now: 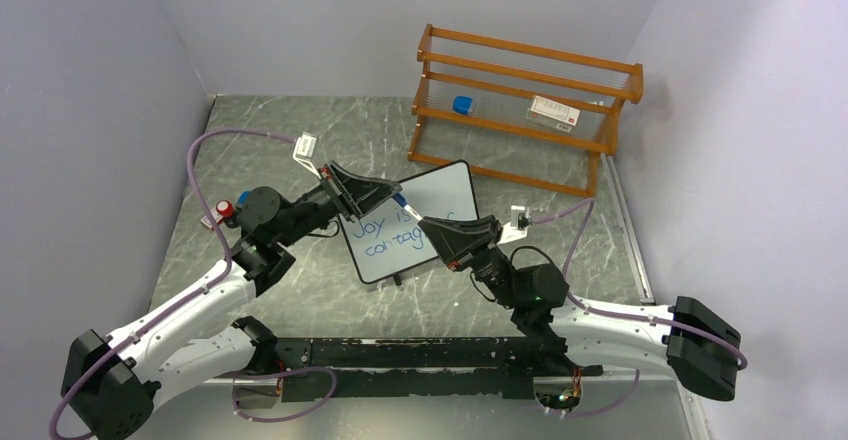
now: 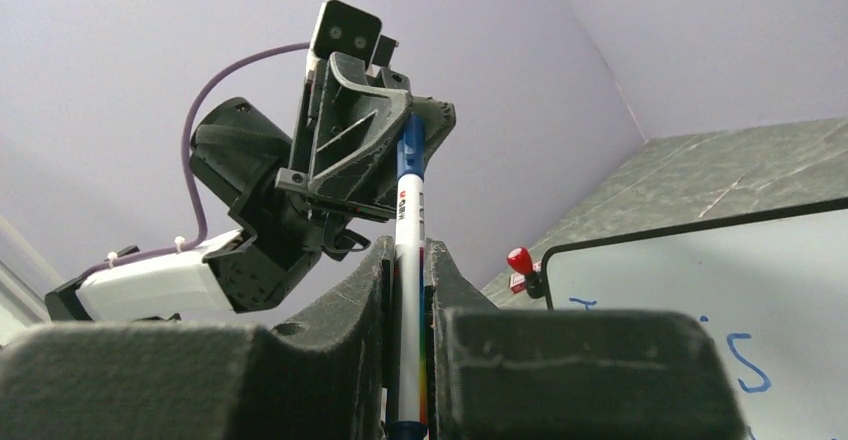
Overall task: Write a sentence on the whiteboard
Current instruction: Close the whiteboard marker at the center of the board, then place the whiteboard marker at the center of the board.
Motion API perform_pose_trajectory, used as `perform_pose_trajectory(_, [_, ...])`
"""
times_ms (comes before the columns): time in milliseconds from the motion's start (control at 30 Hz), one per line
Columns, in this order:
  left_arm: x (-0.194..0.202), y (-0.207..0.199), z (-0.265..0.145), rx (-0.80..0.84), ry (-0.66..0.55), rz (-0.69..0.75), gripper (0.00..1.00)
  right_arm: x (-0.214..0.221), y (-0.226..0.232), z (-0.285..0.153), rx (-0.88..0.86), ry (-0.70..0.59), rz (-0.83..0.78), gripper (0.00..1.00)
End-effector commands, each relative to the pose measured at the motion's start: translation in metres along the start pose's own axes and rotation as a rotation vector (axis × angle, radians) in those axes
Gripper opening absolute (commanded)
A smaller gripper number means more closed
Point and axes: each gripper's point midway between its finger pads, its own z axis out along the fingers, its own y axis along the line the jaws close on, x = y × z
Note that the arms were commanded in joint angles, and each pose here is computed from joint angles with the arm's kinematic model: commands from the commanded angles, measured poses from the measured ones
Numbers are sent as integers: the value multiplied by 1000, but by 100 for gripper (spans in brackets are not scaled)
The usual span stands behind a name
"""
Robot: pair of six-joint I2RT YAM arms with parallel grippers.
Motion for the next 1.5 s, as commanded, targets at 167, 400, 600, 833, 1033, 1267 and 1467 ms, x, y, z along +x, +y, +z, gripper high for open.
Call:
perform_pose_trajectory(167, [17,-16,-5,112,52,-41,5,-8,7,11,-18,-38,29,0])
perform_pose_trajectory(400, [50,-15,-5,109,90,-65,5,-14,6,20,-9,-77,34,0])
perform_pose_trajectory(600, [69,-13,-7,106,127,-63,5,-18,1,24,17,-96,19,0])
perform_pose_trajectory(833, [46,6,-10,-63,60,42,7,-13,-27,10,137,-50,-25,0])
perform_pose_trajectory(1033, [-6,34,-21,-294,-33,195,37,-21,-68,-17,340,-21,-102,0])
perform_pose_trajectory(1267, [-42,55,-58,-539,-86,361,66,-41,-112,-62,624,12,-234,0])
perform_pose_trajectory(1467, [-69,57,-107,-709,-137,529,82,-54,-154,-124,934,5,-284,0])
